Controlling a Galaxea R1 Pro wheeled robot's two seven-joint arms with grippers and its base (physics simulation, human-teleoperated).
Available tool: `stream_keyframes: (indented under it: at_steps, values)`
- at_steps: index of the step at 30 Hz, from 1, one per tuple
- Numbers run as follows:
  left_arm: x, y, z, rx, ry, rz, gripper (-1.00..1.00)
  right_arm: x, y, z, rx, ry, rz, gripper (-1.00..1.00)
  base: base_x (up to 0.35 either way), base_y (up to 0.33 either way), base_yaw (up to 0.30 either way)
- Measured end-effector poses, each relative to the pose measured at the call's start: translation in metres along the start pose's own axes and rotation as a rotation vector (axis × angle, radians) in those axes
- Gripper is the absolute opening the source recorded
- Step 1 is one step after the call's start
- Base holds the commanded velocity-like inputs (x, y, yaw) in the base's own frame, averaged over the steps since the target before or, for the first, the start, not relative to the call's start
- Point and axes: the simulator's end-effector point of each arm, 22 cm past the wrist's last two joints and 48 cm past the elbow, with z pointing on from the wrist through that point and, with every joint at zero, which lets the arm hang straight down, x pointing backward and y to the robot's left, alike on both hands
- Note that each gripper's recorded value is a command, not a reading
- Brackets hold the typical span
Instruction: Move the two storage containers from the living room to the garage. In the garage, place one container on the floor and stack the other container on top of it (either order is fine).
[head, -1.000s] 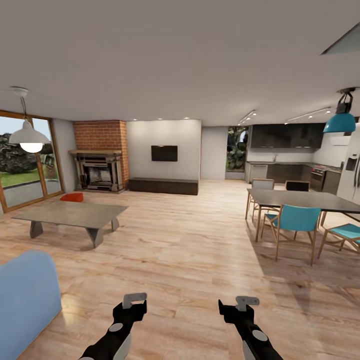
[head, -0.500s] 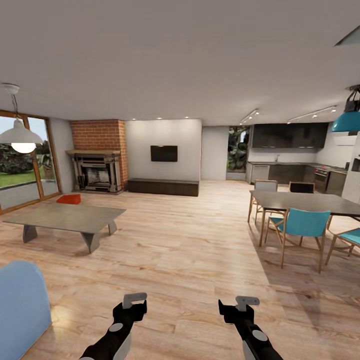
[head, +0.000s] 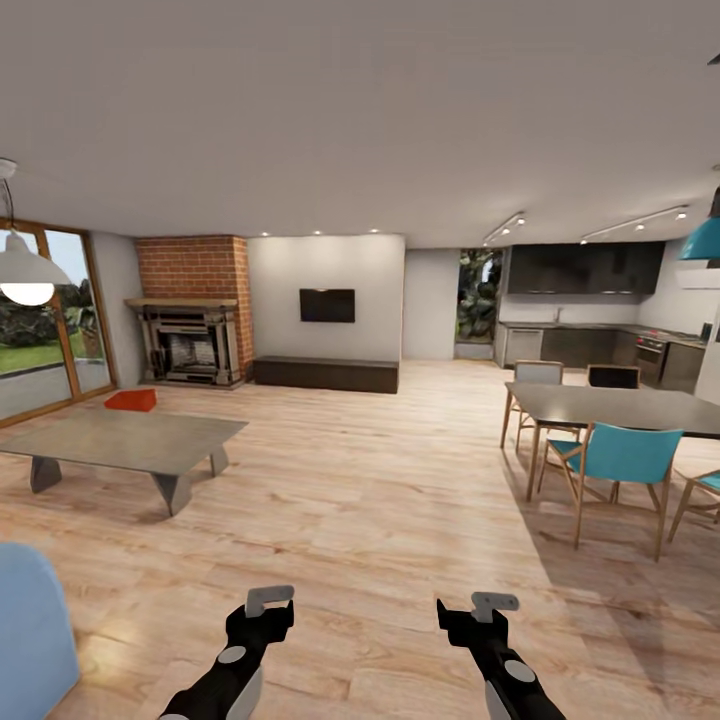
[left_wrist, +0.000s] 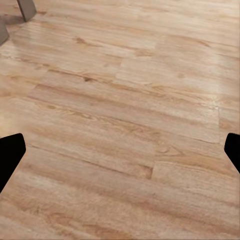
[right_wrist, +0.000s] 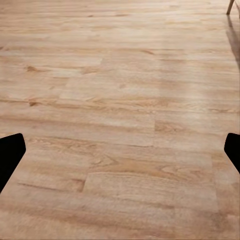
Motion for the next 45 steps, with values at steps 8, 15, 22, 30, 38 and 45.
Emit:
stream_keyframes:
  at_steps: [8,15,22,30,38,45]
  values:
    - [0.007,-0.001,0.002,0.0,0.013,0.001,1.0,0.006,-0.001,0.002,0.001,0.013,0.0,1.0,0.331,0.0,0.0]
    - [0.013,0.0,0.004,0.0,0.024,0.002,1.0,0.012,-0.001,0.003,0.002,0.024,0.0,1.0,0.331,0.0,0.0]
    - [0.019,0.0,0.005,-0.001,0.036,0.003,1.0,0.018,-0.002,0.004,0.003,0.035,0.001,1.0,0.331,0.0,0.0]
    - [0.02,-0.001,0.005,0.0,0.038,0.002,1.0,0.019,-0.002,0.005,0.003,0.038,0.001,1.0,0.331,0.0,0.0]
    - [0.02,-0.002,0.005,0.002,0.039,0.002,1.0,0.019,-0.002,0.005,0.003,0.038,0.001,1.0,0.331,0.0,0.0]
    - [0.02,-0.001,0.005,0.0,0.038,0.003,1.0,0.019,-0.002,0.005,0.003,0.038,0.001,1.0,0.331,0.0,0.0]
